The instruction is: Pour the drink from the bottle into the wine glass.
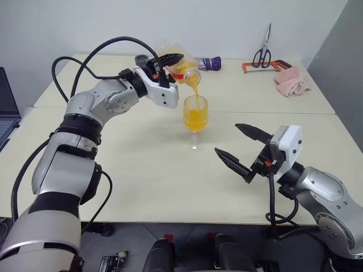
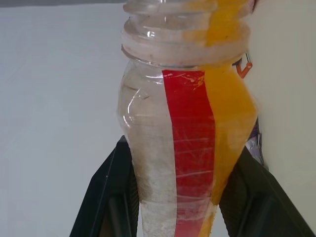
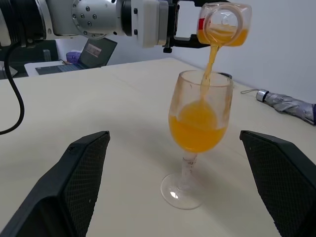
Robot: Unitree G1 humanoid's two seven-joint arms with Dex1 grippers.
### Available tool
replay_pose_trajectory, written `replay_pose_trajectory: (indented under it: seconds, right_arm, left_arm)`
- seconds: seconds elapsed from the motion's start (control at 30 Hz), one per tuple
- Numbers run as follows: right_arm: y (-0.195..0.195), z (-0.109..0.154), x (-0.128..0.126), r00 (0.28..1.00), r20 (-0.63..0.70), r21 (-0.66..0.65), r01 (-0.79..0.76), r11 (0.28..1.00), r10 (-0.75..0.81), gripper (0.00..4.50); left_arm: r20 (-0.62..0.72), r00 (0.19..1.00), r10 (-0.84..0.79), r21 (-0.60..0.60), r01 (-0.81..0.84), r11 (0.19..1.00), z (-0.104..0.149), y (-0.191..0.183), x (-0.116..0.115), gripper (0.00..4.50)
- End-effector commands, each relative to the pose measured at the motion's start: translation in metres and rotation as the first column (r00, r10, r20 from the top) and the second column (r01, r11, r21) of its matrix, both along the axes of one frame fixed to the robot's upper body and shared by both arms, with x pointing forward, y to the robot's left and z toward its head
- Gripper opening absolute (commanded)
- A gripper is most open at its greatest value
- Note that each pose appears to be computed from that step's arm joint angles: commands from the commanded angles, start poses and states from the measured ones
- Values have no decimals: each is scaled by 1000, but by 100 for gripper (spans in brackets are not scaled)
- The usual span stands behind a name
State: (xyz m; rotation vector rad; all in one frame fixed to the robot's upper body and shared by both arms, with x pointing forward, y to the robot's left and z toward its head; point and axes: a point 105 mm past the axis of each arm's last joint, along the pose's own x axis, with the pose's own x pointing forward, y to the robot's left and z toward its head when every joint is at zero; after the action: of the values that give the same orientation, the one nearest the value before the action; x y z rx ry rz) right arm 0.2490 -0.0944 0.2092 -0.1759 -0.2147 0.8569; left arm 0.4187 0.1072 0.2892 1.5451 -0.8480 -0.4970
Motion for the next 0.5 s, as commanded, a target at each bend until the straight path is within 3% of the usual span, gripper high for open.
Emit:
replay_pose_trajectory:
  seconds: [0.03, 0.5]
  right_arm:
    - [2, 9, -7, 998, 53, -2, -18, 1000, 18, 450]
    - [-1, 10, -6, 998, 64, 4, -1, 1000, 1, 450]
  left_arm:
    - [82, 997, -13, -25, 15, 1000, 27, 0, -5, 171]
    - [102, 995, -4, -16, 6, 1000, 30, 2, -5, 171]
